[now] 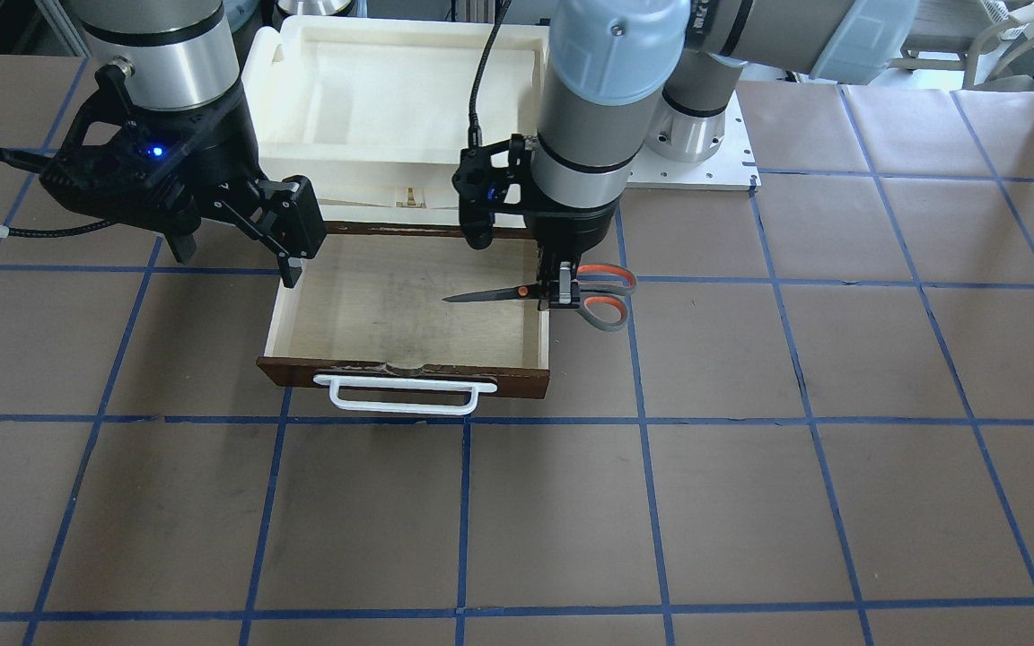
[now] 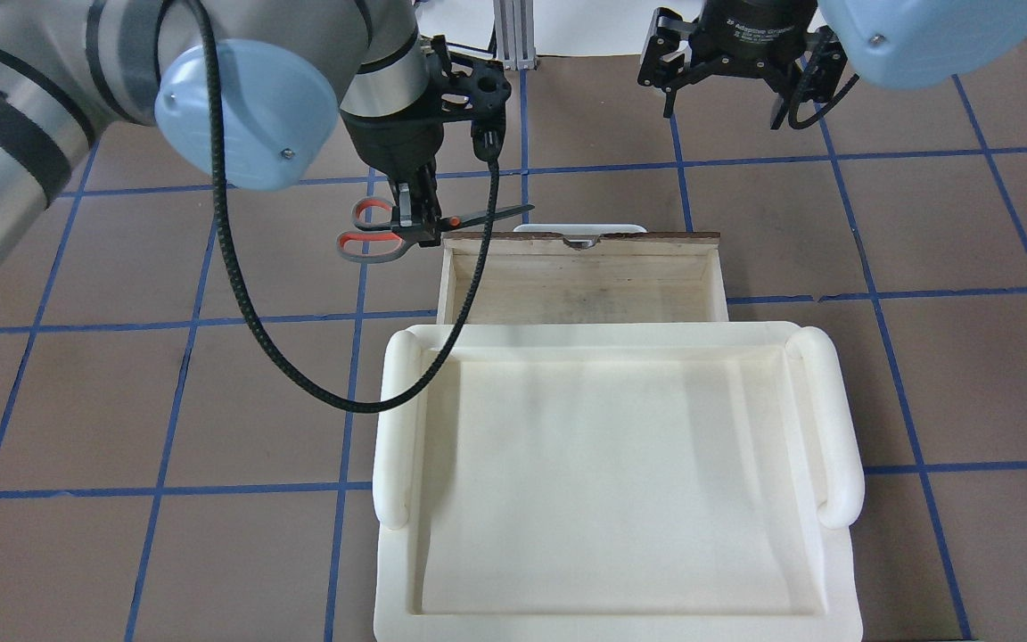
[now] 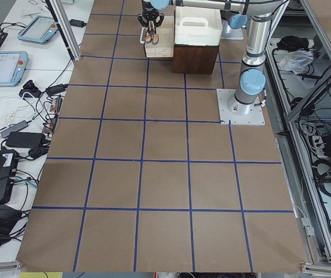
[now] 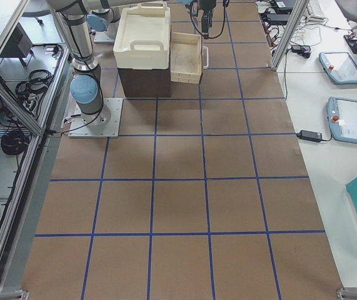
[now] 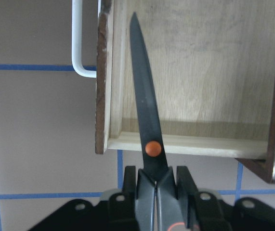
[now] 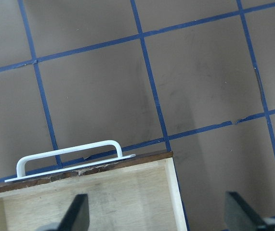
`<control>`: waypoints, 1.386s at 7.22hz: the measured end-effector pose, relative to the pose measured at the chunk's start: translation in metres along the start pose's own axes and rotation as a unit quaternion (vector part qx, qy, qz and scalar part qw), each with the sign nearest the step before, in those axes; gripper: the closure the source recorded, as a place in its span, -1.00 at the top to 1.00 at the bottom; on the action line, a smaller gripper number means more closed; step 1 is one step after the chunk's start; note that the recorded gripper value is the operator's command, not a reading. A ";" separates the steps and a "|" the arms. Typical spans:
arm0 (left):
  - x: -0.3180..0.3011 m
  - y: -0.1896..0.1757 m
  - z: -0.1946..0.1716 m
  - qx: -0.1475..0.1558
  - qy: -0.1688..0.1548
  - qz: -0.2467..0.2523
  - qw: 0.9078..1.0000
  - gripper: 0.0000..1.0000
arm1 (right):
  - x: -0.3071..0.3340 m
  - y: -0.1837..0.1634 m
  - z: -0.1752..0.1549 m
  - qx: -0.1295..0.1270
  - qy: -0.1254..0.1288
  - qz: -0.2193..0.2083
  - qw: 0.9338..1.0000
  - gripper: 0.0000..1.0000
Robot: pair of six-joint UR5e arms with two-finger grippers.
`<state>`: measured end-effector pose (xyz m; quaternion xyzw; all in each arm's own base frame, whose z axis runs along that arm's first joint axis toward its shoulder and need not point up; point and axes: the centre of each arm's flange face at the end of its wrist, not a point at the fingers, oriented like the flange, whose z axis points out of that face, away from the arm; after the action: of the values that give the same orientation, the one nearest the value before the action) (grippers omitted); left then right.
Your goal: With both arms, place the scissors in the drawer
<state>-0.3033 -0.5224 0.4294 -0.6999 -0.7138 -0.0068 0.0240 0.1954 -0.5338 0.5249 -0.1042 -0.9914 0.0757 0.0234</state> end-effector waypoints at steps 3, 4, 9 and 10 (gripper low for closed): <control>0.007 -0.046 0.033 -0.006 0.006 -0.007 1.000 -0.93 | 0.009 0.004 -0.010 0.000 -0.015 -0.045 0.999 1.00; 0.008 -0.054 0.042 -0.007 0.007 -0.010 1.000 -0.93 | 0.011 0.004 -0.012 -0.001 -0.025 -0.058 0.998 1.00; 0.021 -0.094 0.078 -0.010 0.009 -0.016 1.000 -0.91 | 0.023 0.013 -0.016 -0.035 -0.044 -0.066 0.996 1.00; 0.025 -0.095 0.085 -0.013 0.013 -0.017 1.000 -0.91 | 0.025 0.017 -0.017 -0.045 -0.039 -0.066 0.996 1.00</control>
<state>-0.4007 -0.4956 0.3481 -0.6881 -0.7248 -0.0251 0.0240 0.1752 -0.5097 0.5396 -0.0366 -0.9987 0.0330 -0.0146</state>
